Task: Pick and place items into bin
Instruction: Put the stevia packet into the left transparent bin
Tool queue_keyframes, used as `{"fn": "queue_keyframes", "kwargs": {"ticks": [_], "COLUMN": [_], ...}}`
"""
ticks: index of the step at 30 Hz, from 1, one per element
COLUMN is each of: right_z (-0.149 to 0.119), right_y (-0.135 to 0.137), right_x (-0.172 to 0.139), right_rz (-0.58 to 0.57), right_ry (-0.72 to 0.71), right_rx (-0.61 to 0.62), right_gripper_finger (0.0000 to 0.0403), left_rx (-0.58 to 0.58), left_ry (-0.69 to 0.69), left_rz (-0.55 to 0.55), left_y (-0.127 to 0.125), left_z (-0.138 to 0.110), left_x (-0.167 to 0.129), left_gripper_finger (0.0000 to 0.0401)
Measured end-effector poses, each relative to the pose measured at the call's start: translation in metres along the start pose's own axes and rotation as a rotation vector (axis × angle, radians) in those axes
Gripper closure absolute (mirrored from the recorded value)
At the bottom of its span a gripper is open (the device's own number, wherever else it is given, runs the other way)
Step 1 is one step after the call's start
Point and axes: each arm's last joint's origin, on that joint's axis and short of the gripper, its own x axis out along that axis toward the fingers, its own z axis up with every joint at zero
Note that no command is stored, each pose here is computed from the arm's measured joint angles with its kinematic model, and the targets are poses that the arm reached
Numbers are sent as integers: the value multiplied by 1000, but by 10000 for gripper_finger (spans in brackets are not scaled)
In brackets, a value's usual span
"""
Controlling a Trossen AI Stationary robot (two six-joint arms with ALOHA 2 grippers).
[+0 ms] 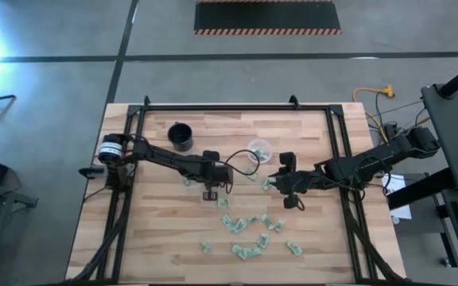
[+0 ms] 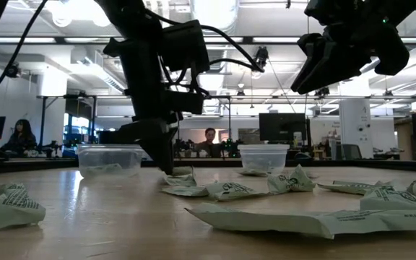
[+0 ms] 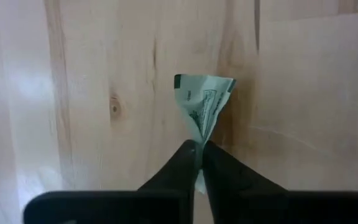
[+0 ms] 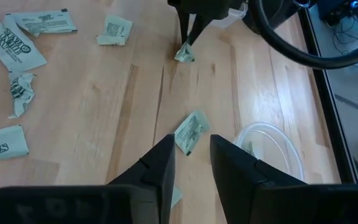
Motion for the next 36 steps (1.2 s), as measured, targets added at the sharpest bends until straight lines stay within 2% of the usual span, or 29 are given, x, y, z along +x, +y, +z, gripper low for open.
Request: {"fn": "queue_keyframes", "kwargs": {"ticks": [5, 12, 24, 30, 36], "right_z": [0, 0, -1, -1, -1], "right_y": [0, 0, 0, 0, 0], "right_x": [0, 0, 0, 0, 0], "right_rz": [0, 0, 1, 2, 2], "right_ry": [0, 0, 6, 9, 9], "right_rx": [0, 0, 5, 15, 15], "right_gripper_finger": [316, 312, 318, 314, 322], "left_rx": [10, 41, -74, -146, -184], "left_ry": [-15, -58, 2, 107, 142], "left_rz": [38, 99, 259, 290, 318], "left_y": [-3, -13, -20, -18, -19], "left_z": [4, 12, -16, -39, -53], "left_x": [-5, -27, -75, -72, -63], "left_gripper_finger": [398, 400, 401, 401, 401]}}
